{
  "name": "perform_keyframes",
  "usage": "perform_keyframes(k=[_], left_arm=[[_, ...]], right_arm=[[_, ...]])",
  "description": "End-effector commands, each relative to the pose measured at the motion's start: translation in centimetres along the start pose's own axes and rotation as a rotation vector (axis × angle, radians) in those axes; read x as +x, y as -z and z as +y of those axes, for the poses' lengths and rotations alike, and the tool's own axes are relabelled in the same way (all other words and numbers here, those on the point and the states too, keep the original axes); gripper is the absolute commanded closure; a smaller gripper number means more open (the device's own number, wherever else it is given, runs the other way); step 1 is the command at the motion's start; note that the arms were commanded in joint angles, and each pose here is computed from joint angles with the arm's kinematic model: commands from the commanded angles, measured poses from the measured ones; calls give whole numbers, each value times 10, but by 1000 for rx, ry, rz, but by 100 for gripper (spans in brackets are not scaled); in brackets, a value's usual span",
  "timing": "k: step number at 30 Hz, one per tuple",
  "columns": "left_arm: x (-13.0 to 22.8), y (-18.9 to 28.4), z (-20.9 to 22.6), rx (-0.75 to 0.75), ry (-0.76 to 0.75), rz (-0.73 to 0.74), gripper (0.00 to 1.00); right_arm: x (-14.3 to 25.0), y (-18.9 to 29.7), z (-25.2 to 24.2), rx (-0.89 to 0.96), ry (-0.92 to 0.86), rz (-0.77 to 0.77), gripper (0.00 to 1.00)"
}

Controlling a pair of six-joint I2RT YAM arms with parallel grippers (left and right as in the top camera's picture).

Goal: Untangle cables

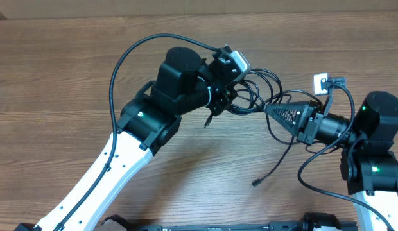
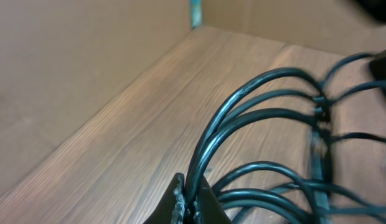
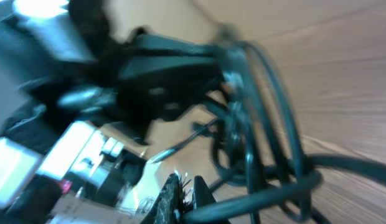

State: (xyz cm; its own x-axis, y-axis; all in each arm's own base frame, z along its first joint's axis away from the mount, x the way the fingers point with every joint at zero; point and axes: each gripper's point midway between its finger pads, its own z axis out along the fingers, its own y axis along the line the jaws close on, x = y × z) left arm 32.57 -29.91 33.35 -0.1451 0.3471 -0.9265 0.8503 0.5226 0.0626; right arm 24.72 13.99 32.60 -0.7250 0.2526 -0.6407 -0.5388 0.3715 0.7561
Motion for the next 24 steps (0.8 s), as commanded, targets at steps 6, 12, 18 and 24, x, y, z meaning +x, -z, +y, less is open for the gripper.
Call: perform_keyframes(k=[6,12,18,24], left_arm=[[3,15,48,-300,38,48,96],[10,21,69,-419,69,74,96],[17,26,79,-441,109,91,96],[16,26,80,-445,119,82,96]], right_arm=[[18,9,51,-265,119,126,96],[22,14,64,-323,170,150,96],[28,20,80,-373,235,169,96],[30,22,83,-374,246,167,96]])
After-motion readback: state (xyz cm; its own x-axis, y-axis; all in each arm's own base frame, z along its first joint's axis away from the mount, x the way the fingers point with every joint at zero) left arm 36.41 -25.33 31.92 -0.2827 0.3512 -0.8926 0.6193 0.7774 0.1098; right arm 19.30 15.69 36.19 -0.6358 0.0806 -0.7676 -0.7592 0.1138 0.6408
